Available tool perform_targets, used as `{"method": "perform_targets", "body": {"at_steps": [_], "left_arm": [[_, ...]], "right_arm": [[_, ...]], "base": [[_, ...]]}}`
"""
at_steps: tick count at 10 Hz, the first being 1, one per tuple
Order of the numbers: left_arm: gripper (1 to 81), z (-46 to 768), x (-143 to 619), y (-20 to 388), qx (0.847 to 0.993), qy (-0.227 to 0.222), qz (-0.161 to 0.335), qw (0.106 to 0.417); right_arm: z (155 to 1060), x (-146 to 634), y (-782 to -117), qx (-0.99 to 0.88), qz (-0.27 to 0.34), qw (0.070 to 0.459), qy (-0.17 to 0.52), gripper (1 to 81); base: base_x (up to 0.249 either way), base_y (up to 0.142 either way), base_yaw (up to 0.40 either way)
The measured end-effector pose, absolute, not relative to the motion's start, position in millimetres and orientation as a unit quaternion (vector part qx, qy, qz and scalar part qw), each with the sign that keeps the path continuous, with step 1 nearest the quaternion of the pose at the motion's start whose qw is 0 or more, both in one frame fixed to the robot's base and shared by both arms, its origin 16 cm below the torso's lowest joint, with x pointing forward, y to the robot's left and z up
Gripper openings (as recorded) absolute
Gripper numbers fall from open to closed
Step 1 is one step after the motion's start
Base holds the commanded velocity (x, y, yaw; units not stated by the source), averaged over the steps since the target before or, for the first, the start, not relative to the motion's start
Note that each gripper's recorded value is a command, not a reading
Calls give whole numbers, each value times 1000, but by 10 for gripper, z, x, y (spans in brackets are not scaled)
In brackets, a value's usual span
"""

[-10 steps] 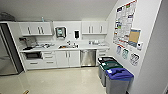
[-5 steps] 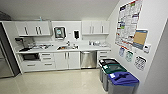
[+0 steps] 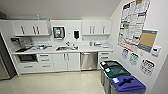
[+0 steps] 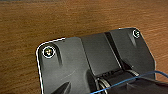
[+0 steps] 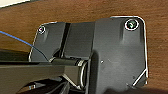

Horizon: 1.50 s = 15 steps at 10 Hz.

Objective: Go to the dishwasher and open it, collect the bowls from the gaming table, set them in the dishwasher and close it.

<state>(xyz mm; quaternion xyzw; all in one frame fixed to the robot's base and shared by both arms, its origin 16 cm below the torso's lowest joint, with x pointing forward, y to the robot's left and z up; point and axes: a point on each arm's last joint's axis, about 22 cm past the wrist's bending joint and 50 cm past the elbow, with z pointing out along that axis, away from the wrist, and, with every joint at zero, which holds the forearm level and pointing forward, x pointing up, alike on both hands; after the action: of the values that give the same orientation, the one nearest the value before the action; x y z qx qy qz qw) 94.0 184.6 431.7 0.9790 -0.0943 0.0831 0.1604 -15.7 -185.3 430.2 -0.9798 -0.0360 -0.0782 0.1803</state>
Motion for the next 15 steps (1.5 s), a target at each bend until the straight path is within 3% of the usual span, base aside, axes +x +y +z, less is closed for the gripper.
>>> {"method": "perform_targets", "body": {"at_steps": [8,15], "left_arm": [[811,4318,946,1847,979,-94,84,160],[811,4316,944,1851,979,-94,83,160]], "right_arm": [[4303,-147,-1801,-979,-79,183,-36,811],[4305,-146,-1778,-979,-78,184,-36,811]], "base": [[260,0,0],[183,0,0]]}}
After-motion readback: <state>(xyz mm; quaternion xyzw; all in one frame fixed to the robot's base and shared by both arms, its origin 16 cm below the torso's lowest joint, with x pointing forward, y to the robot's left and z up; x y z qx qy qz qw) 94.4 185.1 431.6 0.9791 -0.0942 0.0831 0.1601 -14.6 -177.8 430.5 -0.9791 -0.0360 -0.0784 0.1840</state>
